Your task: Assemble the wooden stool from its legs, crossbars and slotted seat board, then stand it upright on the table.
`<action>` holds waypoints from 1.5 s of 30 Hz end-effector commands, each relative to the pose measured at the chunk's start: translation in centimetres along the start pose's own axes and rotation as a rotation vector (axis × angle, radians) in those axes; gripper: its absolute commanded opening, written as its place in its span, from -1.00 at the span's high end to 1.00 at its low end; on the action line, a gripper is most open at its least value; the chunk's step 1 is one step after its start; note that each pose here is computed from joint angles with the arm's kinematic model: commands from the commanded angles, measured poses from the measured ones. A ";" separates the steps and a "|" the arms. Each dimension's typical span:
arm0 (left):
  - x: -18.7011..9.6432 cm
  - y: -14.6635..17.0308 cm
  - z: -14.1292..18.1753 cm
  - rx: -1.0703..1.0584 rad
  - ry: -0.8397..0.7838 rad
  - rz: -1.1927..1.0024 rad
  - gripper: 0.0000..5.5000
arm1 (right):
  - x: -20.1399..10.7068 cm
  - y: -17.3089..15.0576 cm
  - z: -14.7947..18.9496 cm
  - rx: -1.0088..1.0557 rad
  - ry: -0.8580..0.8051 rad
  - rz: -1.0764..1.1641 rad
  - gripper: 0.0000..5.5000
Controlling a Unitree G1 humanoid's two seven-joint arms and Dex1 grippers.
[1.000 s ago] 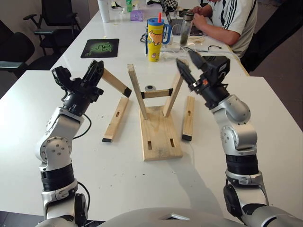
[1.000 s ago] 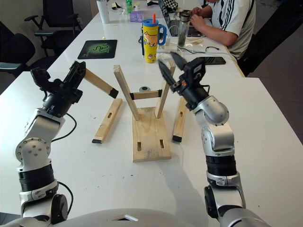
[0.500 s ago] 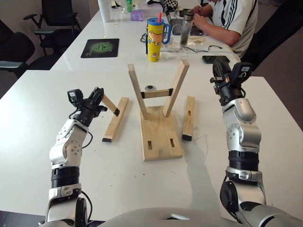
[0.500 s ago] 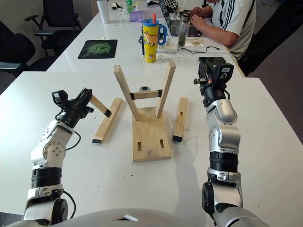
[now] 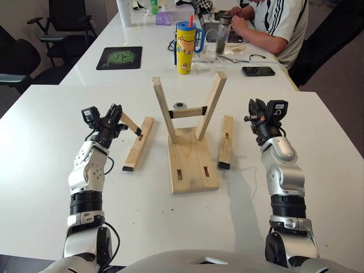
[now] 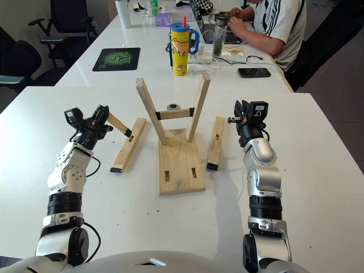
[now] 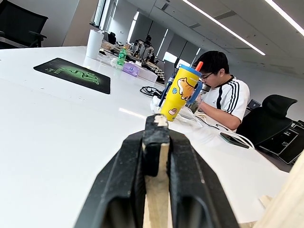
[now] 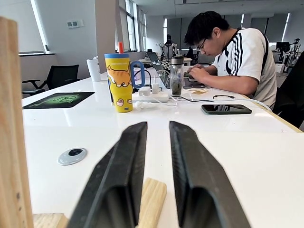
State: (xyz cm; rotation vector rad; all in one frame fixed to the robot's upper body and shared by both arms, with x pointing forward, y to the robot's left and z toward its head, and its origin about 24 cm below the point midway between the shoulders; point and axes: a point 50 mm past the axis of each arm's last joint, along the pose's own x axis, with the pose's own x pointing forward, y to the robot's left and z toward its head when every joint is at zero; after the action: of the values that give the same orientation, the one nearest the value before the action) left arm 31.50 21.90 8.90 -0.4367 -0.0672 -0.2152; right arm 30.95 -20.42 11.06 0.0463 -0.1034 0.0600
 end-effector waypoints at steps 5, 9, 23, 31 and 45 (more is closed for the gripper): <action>-0.2 0.1 -0.6 0.031 0.044 -0.006 0.84 | -0.1 0.2 -0.1 -0.005 0.005 0.008 0.69; -0.2 0.4 -0.9 0.044 0.063 0.000 0.84 | -0.1 0.2 -0.1 -0.007 0.006 0.011 0.69; -0.5 1.3 -1.5 0.085 0.090 0.033 0.84 | 0.0 0.2 0.0 -0.014 0.009 0.017 0.69; -1.2 1.7 -4.7 0.316 0.267 0.151 0.84 | 0.0 0.1 0.0 -0.019 0.011 0.017 0.69; -2.1 -1.1 -7.0 0.386 0.267 0.123 0.84 | -0.1 0.2 -0.1 -0.017 0.011 0.011 0.69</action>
State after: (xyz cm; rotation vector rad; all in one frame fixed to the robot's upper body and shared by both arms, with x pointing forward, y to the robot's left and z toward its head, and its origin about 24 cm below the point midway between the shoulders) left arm 30.92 18.44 6.91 -0.0245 -0.0308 -0.1272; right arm 30.80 -20.35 10.85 0.0308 -0.0955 0.0670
